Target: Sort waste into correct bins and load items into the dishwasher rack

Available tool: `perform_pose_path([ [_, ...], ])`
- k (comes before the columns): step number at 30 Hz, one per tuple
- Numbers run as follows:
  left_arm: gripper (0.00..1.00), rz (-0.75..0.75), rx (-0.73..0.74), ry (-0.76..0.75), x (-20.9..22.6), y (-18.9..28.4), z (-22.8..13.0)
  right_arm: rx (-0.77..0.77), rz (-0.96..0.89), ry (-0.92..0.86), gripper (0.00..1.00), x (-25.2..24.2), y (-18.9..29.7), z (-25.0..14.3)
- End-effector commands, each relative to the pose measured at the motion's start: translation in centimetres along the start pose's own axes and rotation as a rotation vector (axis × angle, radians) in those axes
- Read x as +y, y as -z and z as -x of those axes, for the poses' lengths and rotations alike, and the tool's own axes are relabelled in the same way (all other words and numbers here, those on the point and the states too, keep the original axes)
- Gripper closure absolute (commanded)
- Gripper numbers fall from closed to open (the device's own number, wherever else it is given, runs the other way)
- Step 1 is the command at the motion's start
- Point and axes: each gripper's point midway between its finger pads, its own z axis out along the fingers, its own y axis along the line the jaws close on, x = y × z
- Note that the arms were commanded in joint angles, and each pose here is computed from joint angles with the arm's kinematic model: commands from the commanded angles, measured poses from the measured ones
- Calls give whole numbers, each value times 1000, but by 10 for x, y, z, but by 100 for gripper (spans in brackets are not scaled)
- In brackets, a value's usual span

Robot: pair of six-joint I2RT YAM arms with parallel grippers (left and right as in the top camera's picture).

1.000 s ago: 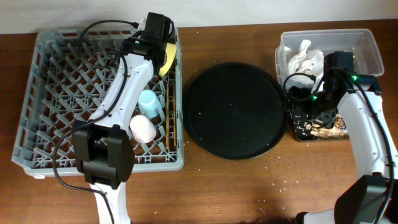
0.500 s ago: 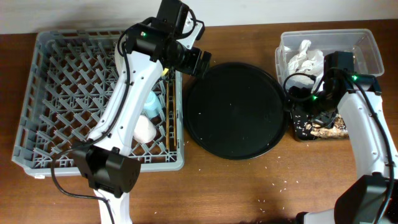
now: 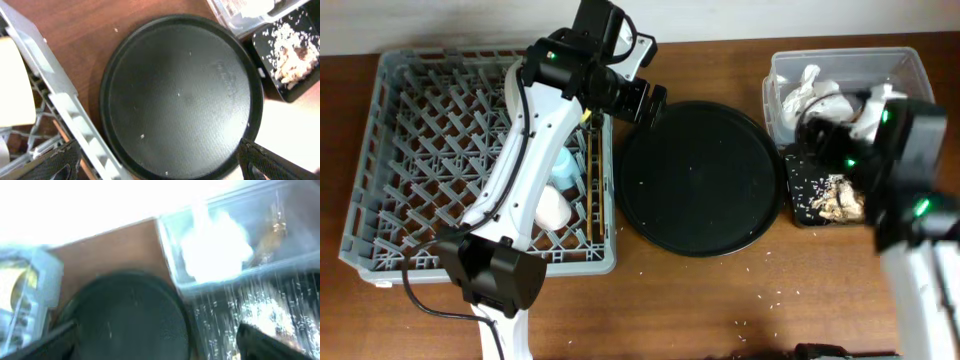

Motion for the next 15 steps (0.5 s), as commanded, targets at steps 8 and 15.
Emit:
perform_pose_path([
  [8, 1, -15, -54, -13, -10, 21, 10, -435, 307, 258, 2, 32, 36, -149],
  [15, 1, -16, -54, -13, -10, 21, 10, -495, 324, 261, 1, 24, 36, -175],
])
